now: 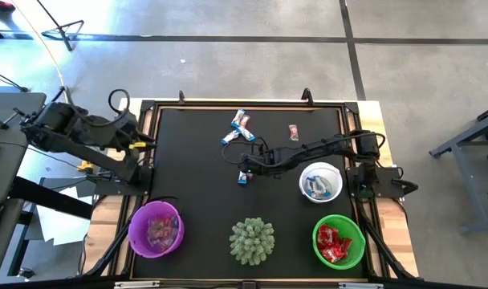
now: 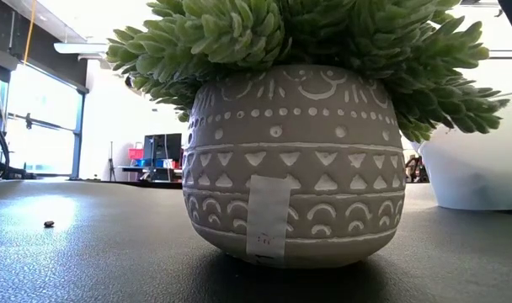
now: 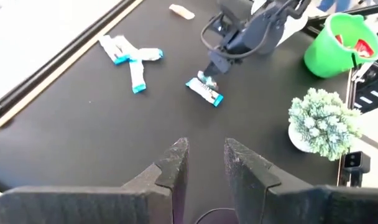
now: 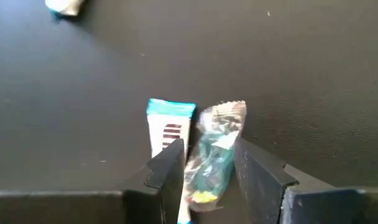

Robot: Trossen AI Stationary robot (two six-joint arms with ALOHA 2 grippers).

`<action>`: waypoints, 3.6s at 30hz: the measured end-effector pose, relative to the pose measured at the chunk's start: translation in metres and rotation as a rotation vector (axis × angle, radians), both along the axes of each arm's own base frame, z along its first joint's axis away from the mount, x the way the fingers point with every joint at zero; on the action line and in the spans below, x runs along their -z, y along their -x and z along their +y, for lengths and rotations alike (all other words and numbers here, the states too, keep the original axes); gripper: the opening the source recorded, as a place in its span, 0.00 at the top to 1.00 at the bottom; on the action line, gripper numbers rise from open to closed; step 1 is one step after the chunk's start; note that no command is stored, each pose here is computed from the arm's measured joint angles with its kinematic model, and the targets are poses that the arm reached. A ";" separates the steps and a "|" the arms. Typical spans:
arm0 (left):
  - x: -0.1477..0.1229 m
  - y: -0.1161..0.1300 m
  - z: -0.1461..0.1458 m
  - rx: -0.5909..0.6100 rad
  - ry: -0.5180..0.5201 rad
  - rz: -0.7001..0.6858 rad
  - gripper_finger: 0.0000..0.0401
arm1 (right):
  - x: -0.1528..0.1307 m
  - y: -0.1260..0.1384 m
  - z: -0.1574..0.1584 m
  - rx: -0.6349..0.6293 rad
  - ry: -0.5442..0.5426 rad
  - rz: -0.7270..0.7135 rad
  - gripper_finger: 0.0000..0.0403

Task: Sort candy
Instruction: Put the transparent candy wrapper into the purple bucket

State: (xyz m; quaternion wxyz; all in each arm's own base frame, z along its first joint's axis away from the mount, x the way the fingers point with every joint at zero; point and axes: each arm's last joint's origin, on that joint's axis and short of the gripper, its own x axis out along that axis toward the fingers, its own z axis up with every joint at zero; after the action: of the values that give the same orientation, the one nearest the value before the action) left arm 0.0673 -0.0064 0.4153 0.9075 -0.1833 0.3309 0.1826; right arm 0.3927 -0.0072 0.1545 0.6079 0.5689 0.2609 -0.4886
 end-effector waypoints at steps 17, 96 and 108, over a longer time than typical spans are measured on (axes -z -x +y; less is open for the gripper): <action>-0.002 0.019 0.006 0.047 -0.052 -0.041 0.78 | 0.020 -0.005 -0.004 0.046 -0.096 0.010 0.70; -0.048 -0.080 -0.017 0.208 -0.472 -0.440 0.78 | -0.319 -0.053 0.027 -0.602 1.159 -0.501 0.99; -0.048 -0.090 -0.015 0.061 -0.572 -0.392 0.78 | -0.319 -0.052 0.039 -0.661 1.190 -0.489 0.99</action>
State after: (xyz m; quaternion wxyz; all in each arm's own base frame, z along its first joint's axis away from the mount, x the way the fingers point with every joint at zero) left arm 0.1577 -0.0216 0.4632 0.9734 0.0570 0.0909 0.2023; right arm 0.4447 0.0318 0.4732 0.9716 0.1261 -0.0342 -0.1974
